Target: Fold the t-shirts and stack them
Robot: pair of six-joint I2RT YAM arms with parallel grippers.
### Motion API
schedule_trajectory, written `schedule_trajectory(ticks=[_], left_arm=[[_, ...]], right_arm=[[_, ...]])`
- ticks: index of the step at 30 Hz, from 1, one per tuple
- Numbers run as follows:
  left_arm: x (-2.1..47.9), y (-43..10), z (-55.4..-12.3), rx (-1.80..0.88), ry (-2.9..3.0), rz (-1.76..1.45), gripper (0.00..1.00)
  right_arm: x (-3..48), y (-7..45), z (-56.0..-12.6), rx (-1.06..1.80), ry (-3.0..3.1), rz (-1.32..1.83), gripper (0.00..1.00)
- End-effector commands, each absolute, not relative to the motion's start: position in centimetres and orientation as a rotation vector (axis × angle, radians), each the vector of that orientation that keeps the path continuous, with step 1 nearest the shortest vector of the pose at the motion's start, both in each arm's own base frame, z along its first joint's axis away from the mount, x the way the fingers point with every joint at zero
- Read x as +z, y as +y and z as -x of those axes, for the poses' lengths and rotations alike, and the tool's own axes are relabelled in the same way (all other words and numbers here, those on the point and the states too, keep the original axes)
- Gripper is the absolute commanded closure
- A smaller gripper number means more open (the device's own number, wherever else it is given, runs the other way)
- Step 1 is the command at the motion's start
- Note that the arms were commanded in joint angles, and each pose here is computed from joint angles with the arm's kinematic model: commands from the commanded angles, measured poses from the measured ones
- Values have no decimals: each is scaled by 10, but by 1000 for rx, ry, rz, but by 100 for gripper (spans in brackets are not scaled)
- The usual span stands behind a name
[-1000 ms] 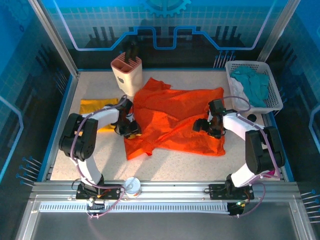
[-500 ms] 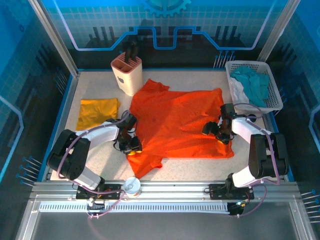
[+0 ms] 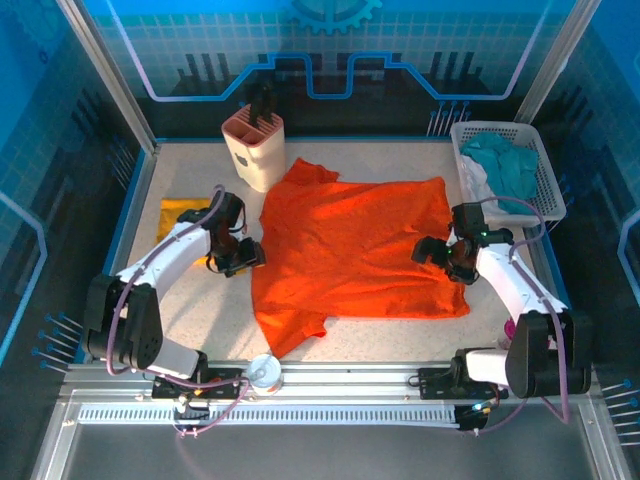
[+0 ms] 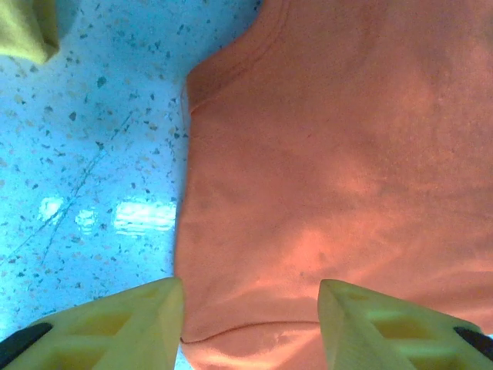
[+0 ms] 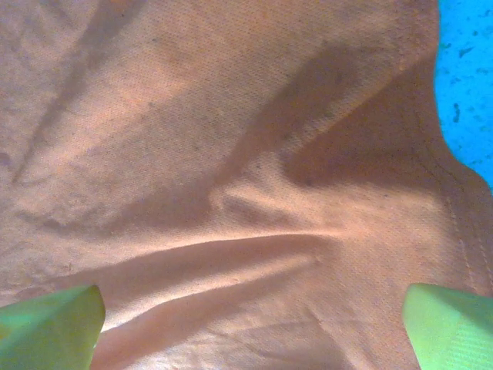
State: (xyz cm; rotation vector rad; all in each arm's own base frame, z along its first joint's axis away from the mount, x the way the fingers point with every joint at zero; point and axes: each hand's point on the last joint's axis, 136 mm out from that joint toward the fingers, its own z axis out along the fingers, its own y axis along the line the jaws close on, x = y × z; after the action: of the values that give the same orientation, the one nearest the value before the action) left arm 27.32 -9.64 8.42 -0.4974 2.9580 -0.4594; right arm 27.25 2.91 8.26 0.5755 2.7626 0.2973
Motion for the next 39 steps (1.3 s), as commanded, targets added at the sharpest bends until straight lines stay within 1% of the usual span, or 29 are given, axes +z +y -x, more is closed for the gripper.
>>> schedule_trajectory(ticks=[1, 5, 6, 7, 9, 12, 17, 19, 23, 27, 30, 34, 36, 39], left_arm=[[87, -99, -254, -504, 2992, 480, 50], [76, -102, -216, -553, 3084, 574, 53], [74, -105, -205, -578, 3097, 594, 53], [72, -108, -194, -595, 3107, 610, 53], [78, -117, -182, -548, 3113, 565, 52], [80, -134, -165, -651, 3128, 636, 53], [66, -132, -128, -631, 3175, 766, 57], [62, -134, -115, -626, 3184, 804, 57], [55, -144, -106, -700, 3166, 865, 58], [45, -152, -103, -701, 3174, 887, 59], [36, -161, -106, -712, 3168, 890, 61], [28, -173, -108, -725, 3181, 863, 62], [23, -176, -106, -706, 3212, 838, 62], [13, -179, -103, -665, 3258, 813, 64]], right_arm=[[91, 21, -266, 313, 2754, -635, 0], [85, 25, -263, 477, 2718, -751, 0], [82, 22, -261, 490, 2712, -801, 3], [81, 19, -258, 493, 2706, -839, 4], [79, 14, -254, 490, 2697, -883, 4], [79, 8, -253, 479, 2696, -915, 4], [80, 7, -258, 490, 2718, -920, 4], [78, 7, -259, 491, 2717, -925, 4], [74, 5, -258, 476, 2724, -949, 3], [73, 2, -253, 448, 2721, -979, 0], [72, -1, -248, 409, 2724, -1003, 0], [72, -16, -232, 266, 2733, -1106, 0], [73, -16, -228, 273, 2736, -1141, 0], [71, -15, -222, 274, 2738, -1185, 3]])
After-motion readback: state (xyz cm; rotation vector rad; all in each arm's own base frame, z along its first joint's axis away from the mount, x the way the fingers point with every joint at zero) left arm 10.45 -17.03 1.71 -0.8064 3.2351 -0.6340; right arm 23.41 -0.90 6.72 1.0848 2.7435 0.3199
